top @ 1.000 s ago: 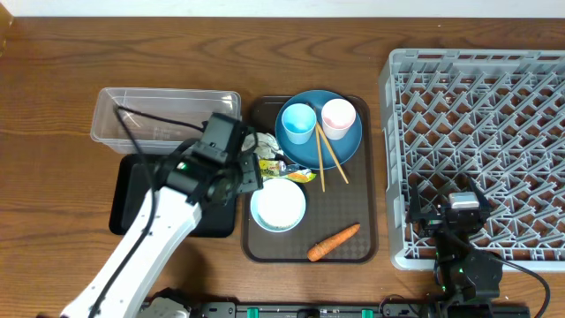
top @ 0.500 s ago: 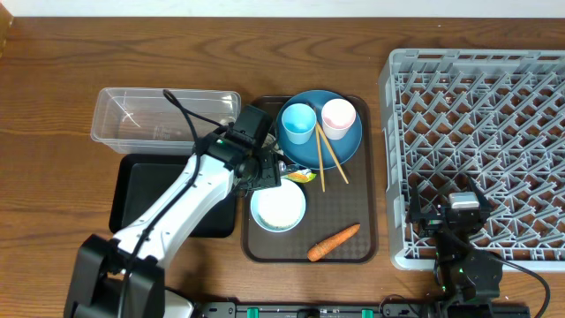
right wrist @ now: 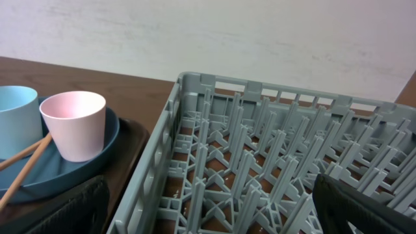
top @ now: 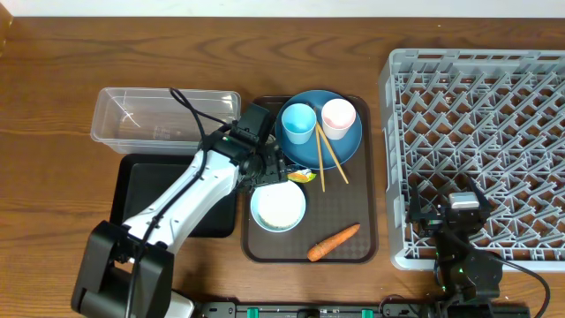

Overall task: Sort waste into correct bins and load items into the dishwasher rack
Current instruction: 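Lower the left gripper and grasp the yellow Pandan wrapper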

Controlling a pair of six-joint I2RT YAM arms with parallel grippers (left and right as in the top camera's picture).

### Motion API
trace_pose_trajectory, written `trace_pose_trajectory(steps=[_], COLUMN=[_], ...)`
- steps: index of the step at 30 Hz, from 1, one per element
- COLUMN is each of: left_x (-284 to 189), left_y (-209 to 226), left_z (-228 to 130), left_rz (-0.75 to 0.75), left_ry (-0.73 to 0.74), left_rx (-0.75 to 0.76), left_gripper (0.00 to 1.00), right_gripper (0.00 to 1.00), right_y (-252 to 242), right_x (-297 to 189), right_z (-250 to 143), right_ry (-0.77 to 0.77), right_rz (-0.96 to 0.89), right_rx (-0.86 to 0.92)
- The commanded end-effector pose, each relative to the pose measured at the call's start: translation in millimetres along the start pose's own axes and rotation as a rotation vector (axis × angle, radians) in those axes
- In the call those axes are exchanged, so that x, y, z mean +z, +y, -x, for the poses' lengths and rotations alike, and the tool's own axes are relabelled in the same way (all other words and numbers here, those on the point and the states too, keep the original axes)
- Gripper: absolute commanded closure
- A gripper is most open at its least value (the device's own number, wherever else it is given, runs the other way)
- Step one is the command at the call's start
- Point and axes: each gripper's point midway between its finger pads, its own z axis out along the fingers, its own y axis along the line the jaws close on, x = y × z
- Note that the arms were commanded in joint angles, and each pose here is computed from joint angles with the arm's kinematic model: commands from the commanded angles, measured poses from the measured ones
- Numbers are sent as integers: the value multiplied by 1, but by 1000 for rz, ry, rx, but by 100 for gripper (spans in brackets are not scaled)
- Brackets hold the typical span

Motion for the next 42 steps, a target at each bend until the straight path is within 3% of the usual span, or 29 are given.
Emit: trace_pose_trajectory(steps=[1,4,5,7,20,27,38,42], left_x=[5,5,5,5,28,25,-1,-9], left_y=[2,1,1,2,5,7,-1,-3], left_z=[-2,-1,-1,-2,-3,-5,2,5], left_rz=[12,7,8,11,35,38,-6,-21], left_ry=[9,3,4,7,44,51,-13,-39], left_rx=[-3,-3,-3,-3,-16,-21,-13,-10], left_gripper=[2,5,19,30,35,64,68,78], right_gripper=[1,1,1,1,1,1,1,1], right_y=[-1,-1,-1,-1,-1,-1,-1,-1], right_x=[0,0,0,0,0,0,0,0], right_z=[-1,-1,-1,-1,-1,-1,-1,-1], right_ry=[4,4,4,4,4,3,4,4], right_rz=[-5,-5,-5,-5,-5,-5,-5,-5], right_rx=[7,7,7,7,7,7,7,7])
